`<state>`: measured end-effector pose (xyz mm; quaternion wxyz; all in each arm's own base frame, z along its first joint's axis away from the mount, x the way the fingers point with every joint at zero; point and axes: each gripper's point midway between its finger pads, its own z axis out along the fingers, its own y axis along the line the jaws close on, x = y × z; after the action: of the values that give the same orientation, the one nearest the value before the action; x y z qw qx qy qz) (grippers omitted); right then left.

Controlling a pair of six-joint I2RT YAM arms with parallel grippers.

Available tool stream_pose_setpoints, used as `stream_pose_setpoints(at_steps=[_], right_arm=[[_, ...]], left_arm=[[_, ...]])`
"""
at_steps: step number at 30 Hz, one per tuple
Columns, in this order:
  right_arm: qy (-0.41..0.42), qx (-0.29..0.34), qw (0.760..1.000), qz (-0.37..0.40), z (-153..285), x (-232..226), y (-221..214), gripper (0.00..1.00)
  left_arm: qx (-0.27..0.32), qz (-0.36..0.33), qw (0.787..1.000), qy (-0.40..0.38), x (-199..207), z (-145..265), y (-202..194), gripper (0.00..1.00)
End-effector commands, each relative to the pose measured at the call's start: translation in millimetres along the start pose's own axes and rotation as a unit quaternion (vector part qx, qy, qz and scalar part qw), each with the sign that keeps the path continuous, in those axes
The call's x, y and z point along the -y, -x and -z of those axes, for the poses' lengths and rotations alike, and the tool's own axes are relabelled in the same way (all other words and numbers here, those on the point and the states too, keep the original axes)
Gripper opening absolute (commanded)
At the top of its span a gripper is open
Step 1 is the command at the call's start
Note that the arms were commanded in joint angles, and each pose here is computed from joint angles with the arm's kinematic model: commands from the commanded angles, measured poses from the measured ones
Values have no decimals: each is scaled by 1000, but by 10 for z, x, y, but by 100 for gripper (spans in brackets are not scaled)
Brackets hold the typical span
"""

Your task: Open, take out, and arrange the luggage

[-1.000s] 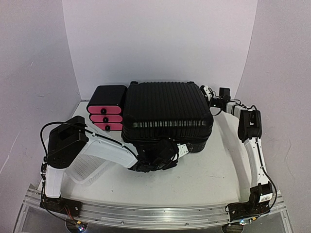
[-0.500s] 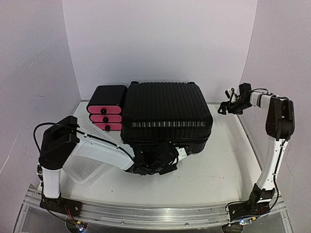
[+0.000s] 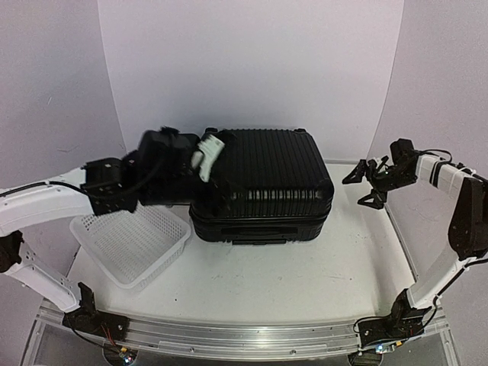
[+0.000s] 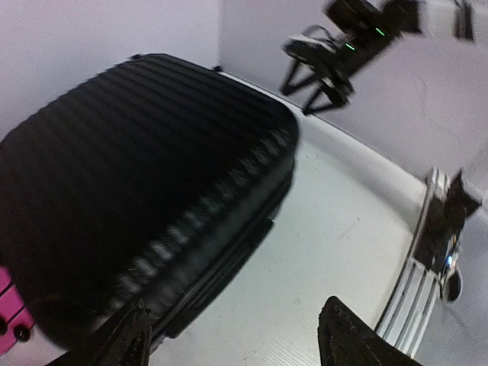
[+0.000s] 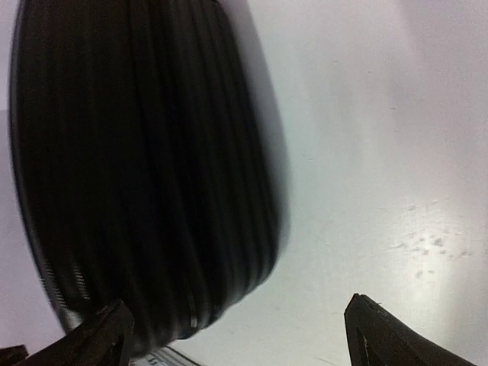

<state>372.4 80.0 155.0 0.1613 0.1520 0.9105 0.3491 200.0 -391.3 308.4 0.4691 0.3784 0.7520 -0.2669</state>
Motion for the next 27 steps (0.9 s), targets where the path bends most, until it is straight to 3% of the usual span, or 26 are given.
stream_pose_setpoints(at_steps=[1, 5, 8, 13, 17, 27], right_arm=[[162, 28, 986, -5, 229, -749, 265, 98], [185, 31, 982, -6, 271, -933, 369, 98], [197, 10, 980, 7, 139, -1115, 392, 98], [185, -17, 982, 17, -198, -1221, 334, 98], [170, -37, 985, 15, -419, -1204, 223, 98], [159, -18, 987, 15, -180, -1132, -216, 98]], left_arm=[[-10, 222, 972, 69, -895, 361, -87, 78], [-16, 361, 929, 76, -1510, 420, -223, 81], [-43, 407, 910, 71, -1804, 201, -340, 84], [-59, 400, 911, 85, -2011, -109, -390, 88], [-70, 394, 913, 81, -2043, -300, -436, 85], [-124, 358, 925, 20, -1604, -842, -541, 77]])
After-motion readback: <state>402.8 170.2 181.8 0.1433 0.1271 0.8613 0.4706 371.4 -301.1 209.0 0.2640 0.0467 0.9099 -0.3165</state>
